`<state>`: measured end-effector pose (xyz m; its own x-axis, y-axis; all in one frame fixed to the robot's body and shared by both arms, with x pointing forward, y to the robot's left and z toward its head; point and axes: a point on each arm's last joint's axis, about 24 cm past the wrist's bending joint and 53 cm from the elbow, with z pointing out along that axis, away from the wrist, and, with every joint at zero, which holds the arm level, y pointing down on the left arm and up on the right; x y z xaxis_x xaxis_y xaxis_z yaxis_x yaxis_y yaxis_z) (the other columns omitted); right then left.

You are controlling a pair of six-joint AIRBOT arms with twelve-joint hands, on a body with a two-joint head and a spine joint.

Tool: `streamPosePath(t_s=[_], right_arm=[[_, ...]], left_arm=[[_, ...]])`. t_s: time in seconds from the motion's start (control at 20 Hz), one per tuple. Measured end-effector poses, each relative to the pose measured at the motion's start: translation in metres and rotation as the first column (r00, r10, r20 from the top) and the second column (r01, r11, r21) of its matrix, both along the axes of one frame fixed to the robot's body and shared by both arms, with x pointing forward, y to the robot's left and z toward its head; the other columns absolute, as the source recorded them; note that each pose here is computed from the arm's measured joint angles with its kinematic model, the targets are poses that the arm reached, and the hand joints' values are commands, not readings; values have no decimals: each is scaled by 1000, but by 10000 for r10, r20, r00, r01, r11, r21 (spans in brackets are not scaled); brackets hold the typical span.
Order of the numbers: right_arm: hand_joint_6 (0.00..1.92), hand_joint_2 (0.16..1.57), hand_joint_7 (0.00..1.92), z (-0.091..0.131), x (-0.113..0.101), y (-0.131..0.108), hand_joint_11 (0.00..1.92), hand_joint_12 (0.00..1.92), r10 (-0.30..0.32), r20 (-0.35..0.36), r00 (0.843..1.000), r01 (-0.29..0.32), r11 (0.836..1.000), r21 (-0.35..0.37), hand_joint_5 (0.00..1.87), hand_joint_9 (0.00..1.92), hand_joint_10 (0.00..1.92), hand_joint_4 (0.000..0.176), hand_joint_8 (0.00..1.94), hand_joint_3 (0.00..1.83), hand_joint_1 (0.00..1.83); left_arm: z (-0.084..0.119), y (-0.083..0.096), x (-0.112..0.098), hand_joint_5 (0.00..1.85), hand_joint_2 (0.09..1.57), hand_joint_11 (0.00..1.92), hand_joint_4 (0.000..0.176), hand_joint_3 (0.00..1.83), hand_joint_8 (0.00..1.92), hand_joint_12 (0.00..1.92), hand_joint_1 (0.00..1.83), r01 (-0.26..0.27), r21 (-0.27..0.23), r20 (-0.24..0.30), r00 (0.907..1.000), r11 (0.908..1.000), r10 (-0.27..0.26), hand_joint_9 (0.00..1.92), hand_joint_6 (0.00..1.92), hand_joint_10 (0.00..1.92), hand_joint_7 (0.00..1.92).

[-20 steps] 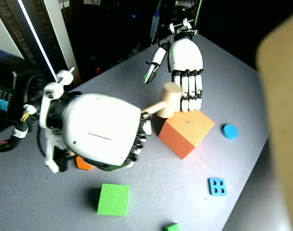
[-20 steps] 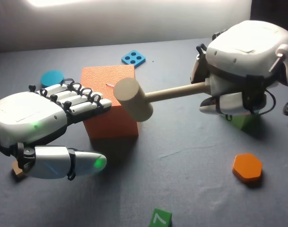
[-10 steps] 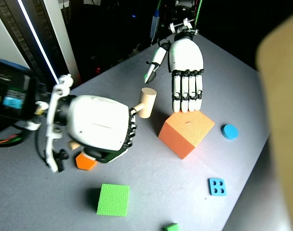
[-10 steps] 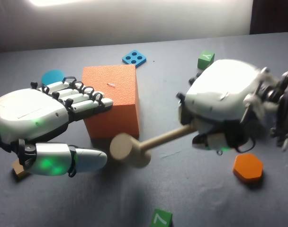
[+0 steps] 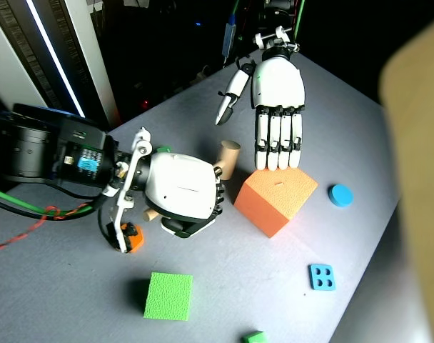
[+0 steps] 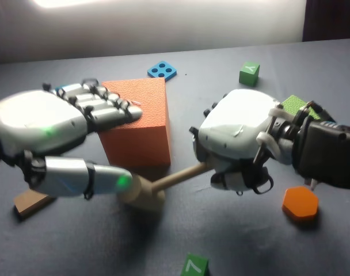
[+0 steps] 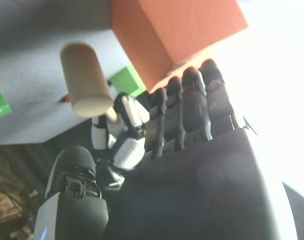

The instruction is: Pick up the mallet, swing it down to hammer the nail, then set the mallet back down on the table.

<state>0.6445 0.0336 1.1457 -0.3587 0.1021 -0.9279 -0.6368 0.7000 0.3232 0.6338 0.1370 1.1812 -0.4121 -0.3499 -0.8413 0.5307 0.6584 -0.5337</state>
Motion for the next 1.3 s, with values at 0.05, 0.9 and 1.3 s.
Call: streamPosePath(t_s=[0.05, 0.9, 1.3], right_arm=[[1921, 1447, 1675, -1, -1, 2, 1921, 1921, 73, 37, 10000, -73, 10000, -36, 1441, 1808, 1921, 176, 1941, 0, 905], [366, 1245, 756, -15, 0, 5, 417, 1103, 116, 135, 9998, -111, 9995, -309, 714, 714, 525, 0, 468, 1, 293], [0, 1169, 466, -9, -5, -11, 1, 897, 10, 162, 9999, -4, 9993, -362, 416, 388, 5, 0, 0, 0, 287]], left_arm=[[5, 3, 1, 115, 1182, 0, 0, 0, 2, 292, 0, -64, -40, 87, 9999, 10000, 64, 130, 0, 3, 136], [55, 17, 1, 131, 1178, 0, 0, 0, 5, 308, 0, -72, 285, 741, 9972, 9996, 51, 142, 4, 5, 148], [64, 13, -4, 122, 1167, 0, 0, 0, 2, 312, 0, -113, 190, 737, 9972, 9998, 98, 150, 1, 2, 148]])
